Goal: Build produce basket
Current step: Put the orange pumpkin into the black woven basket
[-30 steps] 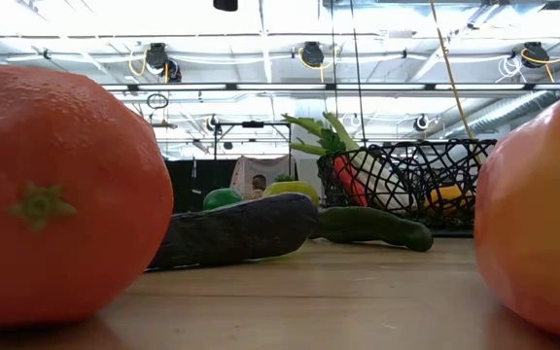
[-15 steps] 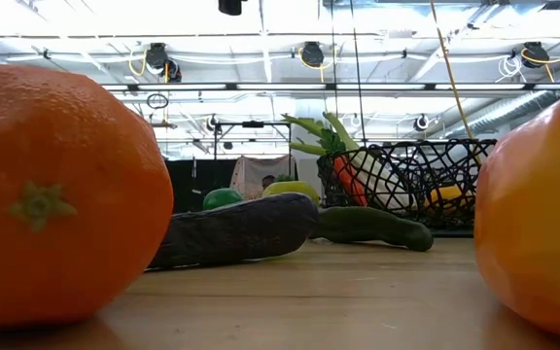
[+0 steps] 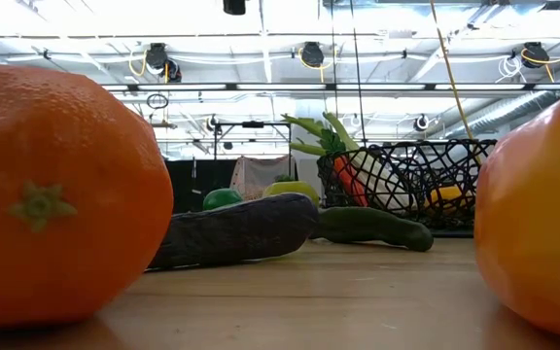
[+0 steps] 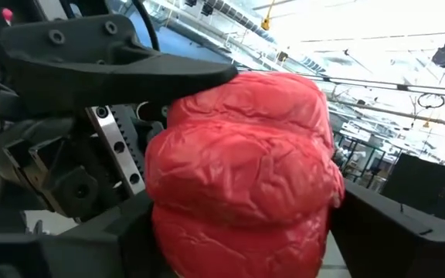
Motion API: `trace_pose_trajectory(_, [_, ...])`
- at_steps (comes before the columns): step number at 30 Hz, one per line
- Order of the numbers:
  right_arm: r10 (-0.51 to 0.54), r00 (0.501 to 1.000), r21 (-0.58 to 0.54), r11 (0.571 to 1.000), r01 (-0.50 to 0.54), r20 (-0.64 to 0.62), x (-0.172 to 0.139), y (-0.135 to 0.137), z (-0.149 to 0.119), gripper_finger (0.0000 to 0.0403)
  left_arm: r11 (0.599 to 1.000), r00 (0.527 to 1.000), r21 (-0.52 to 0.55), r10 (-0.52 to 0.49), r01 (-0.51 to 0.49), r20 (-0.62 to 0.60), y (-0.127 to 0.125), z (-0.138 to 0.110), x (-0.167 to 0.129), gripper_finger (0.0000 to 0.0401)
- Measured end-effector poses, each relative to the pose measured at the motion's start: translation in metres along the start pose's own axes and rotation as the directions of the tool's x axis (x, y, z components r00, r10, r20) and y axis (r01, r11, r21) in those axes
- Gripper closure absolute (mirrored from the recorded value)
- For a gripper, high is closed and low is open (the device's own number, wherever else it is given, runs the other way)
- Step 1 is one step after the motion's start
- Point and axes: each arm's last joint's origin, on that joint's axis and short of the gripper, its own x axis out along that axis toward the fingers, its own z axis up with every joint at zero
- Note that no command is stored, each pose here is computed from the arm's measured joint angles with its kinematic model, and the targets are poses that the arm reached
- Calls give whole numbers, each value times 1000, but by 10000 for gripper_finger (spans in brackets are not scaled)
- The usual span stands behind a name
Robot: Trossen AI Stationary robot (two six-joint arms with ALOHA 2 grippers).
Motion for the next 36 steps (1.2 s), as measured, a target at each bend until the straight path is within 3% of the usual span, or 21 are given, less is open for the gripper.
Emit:
trace_pose_trajectory(9, [-74, 997, 41, 996, 75, -29, -5, 11, 7, 113, 998, 998, -57, 14, -18, -66, 3, -5, 0, 7])
trace_pose_trajectory(17, [-171, 985, 120, 977, 174, -30, -24, 16, 32, 114, 999, 997, 34, 24, -22, -67, -14, 14, -14, 20])
trace_pose_trajectory(22, [-229, 973, 229, 946, 230, -30, -49, 15, 59, 114, 986, 979, 119, 138, -120, -151, -23, 27, -35, 20])
trace_pose_trajectory(26, [-226, 969, 384, 889, 249, -105, -67, 19, 67, 113, 967, 935, 138, 244, -214, -259, -31, 33, -61, 20])
trace_pose_trajectory(30, [-147, 974, 552, 805, 218, -171, -84, 24, 71, 111, 935, 856, 222, 344, -276, -385, -38, 34, -91, 20])
trace_pose_trajectory(36, [-10, 922, 720, 622, 308, -387, -110, 31, 56, 110, 850, 685, 368, 524, -378, -507, -29, 32, -124, 20])
